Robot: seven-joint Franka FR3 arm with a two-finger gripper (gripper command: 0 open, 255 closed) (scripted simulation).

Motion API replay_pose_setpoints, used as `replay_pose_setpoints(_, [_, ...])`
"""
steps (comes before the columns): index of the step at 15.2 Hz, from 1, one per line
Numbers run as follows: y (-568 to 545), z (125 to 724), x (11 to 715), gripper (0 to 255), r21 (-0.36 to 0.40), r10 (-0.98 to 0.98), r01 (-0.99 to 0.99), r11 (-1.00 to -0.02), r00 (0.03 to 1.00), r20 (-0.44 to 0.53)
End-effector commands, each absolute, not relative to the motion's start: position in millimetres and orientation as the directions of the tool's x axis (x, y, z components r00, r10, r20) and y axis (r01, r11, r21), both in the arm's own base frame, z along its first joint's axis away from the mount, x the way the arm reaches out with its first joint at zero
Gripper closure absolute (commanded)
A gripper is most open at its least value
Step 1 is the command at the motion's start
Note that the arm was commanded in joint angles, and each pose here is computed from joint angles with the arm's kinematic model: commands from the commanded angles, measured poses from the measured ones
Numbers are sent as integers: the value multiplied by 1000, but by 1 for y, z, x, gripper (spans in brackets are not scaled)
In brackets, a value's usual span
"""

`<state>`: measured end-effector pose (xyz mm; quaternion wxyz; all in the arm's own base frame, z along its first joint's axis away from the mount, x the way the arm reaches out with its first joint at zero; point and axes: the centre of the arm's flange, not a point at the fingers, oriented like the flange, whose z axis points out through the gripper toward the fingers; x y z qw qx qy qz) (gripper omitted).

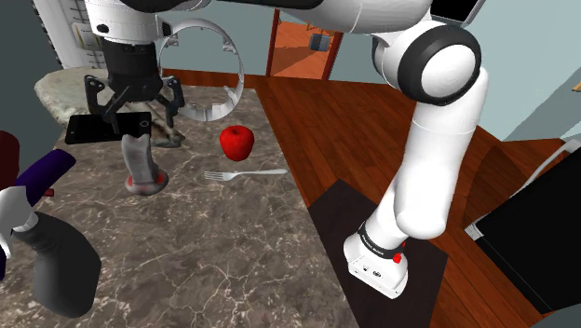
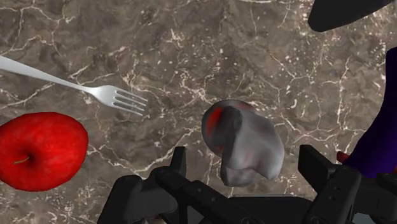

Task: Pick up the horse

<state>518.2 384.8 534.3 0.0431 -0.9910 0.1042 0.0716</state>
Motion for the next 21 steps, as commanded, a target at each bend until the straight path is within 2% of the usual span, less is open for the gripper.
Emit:
replay_pose_setpoints(1, [404,535,529,0,-71,-203,-215,-974,968,-146])
replay_pose_setpoints(10, [404,495,529,0,-71,-203,-215,-974,968,-146])
replay_pose_setpoints(11, [403,496,529,255,-71,-203,-215,-974,968,-146])
replay_pose_setpoints(21, [404,501,529,255,-71,-203,-215,-974,968,-146])
